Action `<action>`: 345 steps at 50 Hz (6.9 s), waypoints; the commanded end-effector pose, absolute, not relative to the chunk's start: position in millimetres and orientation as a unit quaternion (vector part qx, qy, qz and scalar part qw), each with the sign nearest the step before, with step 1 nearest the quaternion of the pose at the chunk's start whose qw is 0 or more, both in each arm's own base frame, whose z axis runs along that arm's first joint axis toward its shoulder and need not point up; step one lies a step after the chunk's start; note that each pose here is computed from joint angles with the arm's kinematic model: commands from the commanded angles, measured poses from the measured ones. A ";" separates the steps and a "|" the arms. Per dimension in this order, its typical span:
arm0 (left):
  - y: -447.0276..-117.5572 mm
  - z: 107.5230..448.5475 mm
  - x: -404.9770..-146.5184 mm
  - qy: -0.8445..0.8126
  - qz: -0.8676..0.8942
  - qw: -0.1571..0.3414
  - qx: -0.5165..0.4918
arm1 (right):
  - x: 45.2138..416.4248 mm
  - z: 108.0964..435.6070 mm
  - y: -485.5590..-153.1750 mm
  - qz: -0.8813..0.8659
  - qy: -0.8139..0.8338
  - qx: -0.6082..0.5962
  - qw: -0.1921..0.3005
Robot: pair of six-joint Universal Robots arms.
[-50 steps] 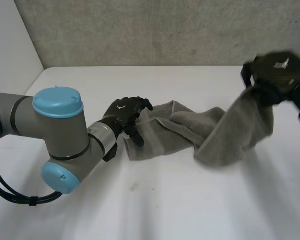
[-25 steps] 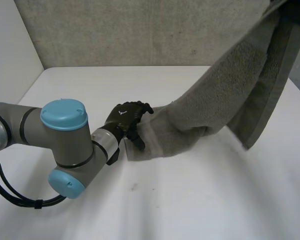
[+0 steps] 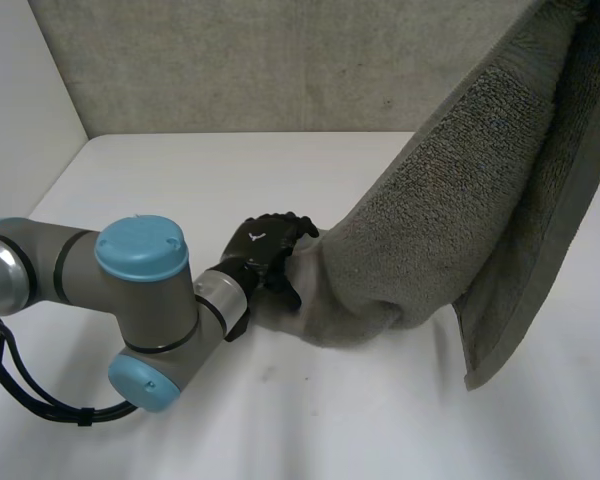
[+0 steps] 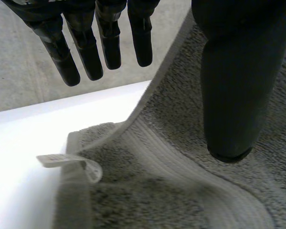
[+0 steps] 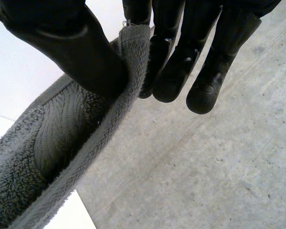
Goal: Fold the towel.
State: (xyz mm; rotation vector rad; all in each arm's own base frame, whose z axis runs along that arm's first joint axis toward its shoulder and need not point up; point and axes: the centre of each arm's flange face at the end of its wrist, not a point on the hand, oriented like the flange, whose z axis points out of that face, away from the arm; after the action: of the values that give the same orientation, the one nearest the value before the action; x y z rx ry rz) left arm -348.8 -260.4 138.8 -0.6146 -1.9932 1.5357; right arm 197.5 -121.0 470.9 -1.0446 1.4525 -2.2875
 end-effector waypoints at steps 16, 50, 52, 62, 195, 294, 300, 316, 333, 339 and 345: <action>-225.4 137.6 -371.7 -0.726 0.512 0.368 -0.275 | 193.8 442.6 -143.6 -0.759 0.537 -0.352 0.108; -297.1 340.7 -275.7 -0.555 0.787 0.270 -0.028 | 183.7 419.8 -299.5 -0.885 0.380 -0.252 0.095; -289.5 313.8 -273.2 -0.593 0.761 0.261 -0.034 | 186.2 396.6 -303.6 -0.858 0.424 -0.266 0.115; -232.0 179.2 -252.7 -0.756 0.617 0.212 -0.061 | 193.2 216.2 -300.5 -0.616 0.693 -0.324 0.187; -361.7 127.5 -306.7 -0.709 0.521 0.071 -0.469 | 152.5 160.2 -277.7 -0.548 0.748 -0.374 0.025; -342.6 356.1 -248.0 -0.643 0.736 0.089 -0.192 | 212.1 369.1 -394.8 -0.730 0.600 -0.325 -0.042; -352.0 434.1 -235.4 -0.544 0.828 0.124 -0.060 | 204.5 447.9 -400.8 -0.873 0.454 -0.180 -0.001; -329.3 304.5 -218.6 -0.710 0.696 0.099 -0.028 | 212.9 342.8 -363.5 -0.731 0.623 -0.273 0.064; -242.9 136.0 -203.6 -0.850 0.506 0.052 -0.133 | 180.5 157.4 -322.1 -0.532 0.760 -0.372 0.015; -220.3 138.5 -198.9 -0.851 0.499 0.039 -0.160 | 156.2 172.2 -315.3 -0.542 0.766 -0.346 -0.005; -208.8 159.7 -196.5 -0.832 0.531 0.043 -0.158 | 136.3 173.5 -310.3 -0.540 0.777 -0.323 -0.009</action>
State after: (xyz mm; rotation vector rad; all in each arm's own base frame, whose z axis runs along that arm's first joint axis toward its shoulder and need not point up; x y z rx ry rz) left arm -198.3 -218.4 139.9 -0.4903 -2.6020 1.5361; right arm 153.1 -314.7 168.2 -1.0812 2.4279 -1.6902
